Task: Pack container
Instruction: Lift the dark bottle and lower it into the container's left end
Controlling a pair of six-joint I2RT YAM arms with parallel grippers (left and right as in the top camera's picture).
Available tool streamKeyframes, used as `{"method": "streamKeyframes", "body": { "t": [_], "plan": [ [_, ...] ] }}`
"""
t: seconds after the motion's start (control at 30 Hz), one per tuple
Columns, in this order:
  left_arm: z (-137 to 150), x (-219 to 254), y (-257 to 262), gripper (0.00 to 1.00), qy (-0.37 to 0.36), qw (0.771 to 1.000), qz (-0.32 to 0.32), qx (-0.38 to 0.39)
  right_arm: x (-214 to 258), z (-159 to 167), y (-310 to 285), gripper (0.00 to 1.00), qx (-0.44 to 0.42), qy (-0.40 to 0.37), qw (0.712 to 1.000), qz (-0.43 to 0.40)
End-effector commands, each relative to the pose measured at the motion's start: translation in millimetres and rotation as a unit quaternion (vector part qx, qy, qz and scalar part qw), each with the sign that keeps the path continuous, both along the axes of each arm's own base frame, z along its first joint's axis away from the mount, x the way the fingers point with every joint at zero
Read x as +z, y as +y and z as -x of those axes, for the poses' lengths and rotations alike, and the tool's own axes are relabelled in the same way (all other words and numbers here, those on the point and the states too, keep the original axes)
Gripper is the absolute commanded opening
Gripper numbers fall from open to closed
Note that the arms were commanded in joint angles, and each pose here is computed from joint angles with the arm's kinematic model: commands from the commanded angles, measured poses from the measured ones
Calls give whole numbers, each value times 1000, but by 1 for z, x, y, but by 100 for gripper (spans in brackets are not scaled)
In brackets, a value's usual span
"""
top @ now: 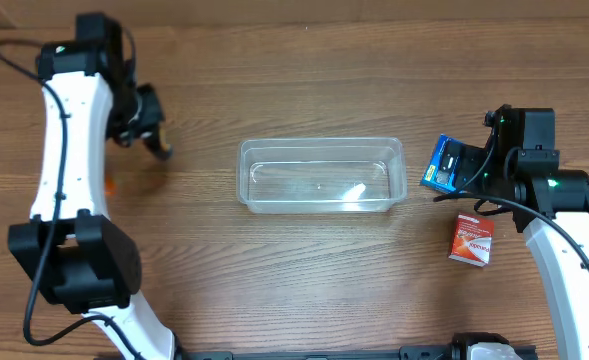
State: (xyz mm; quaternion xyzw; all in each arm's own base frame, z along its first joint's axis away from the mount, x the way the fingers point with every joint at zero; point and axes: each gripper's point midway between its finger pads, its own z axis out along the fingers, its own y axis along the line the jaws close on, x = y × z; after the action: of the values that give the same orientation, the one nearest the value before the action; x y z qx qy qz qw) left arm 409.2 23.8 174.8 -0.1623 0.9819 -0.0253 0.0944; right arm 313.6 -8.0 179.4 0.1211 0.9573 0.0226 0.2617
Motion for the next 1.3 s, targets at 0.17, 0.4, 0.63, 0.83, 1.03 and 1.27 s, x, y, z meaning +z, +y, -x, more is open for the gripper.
{"method": "streamKeyframes", "body": {
  "t": [0.17, 0.4, 0.63, 0.83, 1.03, 1.27],
  "plan": [
    [21, 72, -181, 4, -104, 980, 16, -166, 12, -8, -4, 100, -4, -21, 1000, 7],
    [21, 27, -199, 4, -45, 988, 0, -149, 11, -6, -4, 100, -4, -18, 1000, 7],
    [27, -44, -181, 4, 36, 994, -43, -90, 10, -5, -4, 100, -4, -15, 1000, 7],
    [22, -88, -176, 4, 29, 994, -53, -88, 10, -5, -4, 100, -4, -15, 1000, 7],
    [20, -94, -175, 52, 23, 992, -58, -108, 10, -5, -4, 100, -2, -15, 1000, 8],
    [10, -81, -180, 62, 4, 992, -52, -117, 10, -5, -4, 100, -2, -15, 1000, 8]
  ]
}}
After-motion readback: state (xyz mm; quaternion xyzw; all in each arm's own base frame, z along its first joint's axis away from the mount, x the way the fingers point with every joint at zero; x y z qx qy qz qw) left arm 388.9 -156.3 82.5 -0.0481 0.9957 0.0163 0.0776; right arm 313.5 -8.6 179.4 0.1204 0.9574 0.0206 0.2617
